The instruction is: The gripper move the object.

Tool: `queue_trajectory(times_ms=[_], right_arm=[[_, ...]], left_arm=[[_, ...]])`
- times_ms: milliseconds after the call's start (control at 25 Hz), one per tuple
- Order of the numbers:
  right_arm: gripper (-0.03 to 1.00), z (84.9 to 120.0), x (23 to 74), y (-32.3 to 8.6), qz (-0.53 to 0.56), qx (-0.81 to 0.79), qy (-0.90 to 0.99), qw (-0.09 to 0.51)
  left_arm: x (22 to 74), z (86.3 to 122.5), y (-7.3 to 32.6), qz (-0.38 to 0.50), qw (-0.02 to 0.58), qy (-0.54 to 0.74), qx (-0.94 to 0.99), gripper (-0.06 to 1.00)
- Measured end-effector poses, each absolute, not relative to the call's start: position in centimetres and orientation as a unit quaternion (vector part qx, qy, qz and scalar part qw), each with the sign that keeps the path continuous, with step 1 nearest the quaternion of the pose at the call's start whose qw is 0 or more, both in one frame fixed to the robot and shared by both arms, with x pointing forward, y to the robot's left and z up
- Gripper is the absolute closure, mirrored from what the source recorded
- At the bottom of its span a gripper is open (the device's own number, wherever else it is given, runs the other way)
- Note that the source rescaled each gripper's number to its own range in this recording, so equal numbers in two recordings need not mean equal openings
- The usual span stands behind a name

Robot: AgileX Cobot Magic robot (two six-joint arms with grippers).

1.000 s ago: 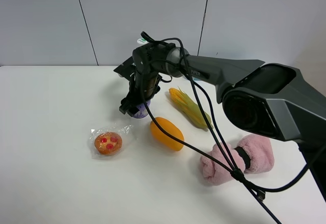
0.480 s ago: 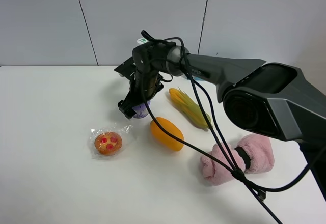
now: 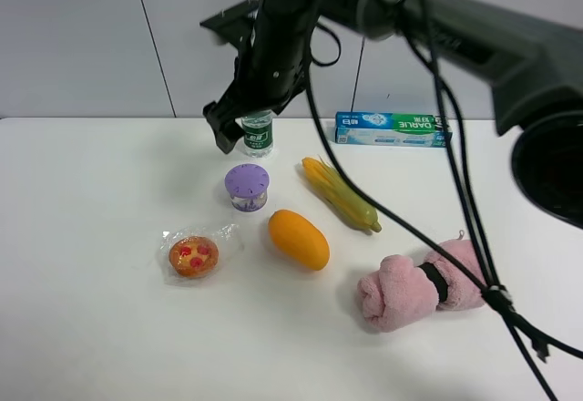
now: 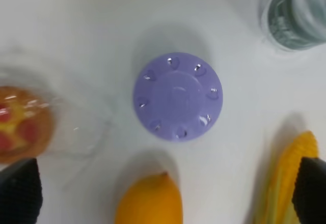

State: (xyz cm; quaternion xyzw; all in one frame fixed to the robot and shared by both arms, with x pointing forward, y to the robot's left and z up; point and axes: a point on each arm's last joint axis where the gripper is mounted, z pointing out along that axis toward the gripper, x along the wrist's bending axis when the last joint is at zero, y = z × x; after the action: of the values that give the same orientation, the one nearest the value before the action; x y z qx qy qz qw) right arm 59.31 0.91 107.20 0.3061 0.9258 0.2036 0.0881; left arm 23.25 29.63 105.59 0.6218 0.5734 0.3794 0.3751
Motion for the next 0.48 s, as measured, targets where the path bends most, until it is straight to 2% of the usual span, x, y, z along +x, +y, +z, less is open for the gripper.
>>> queue_trajectory(times_ms=[200,360,480], right_arm=[[-0.03,113.8,56.9,-1.1,0.259,0.299,0.911,0.117],[-0.03,116.5,56.9,-3.8,0.279,0.317,0.896,0.139],[-0.03,117.8,58.7,-7.7,0.276,0.358,0.876,0.170]], left_arm=[[23.2,105.6,29.6,0.379,0.375,0.573,0.622,-0.06],[23.2,105.6,29.6,0.379,0.375,0.573,0.622,-0.06],[23.2,105.6,29.6,0.379,0.375,0.573,0.622,-0.06]])
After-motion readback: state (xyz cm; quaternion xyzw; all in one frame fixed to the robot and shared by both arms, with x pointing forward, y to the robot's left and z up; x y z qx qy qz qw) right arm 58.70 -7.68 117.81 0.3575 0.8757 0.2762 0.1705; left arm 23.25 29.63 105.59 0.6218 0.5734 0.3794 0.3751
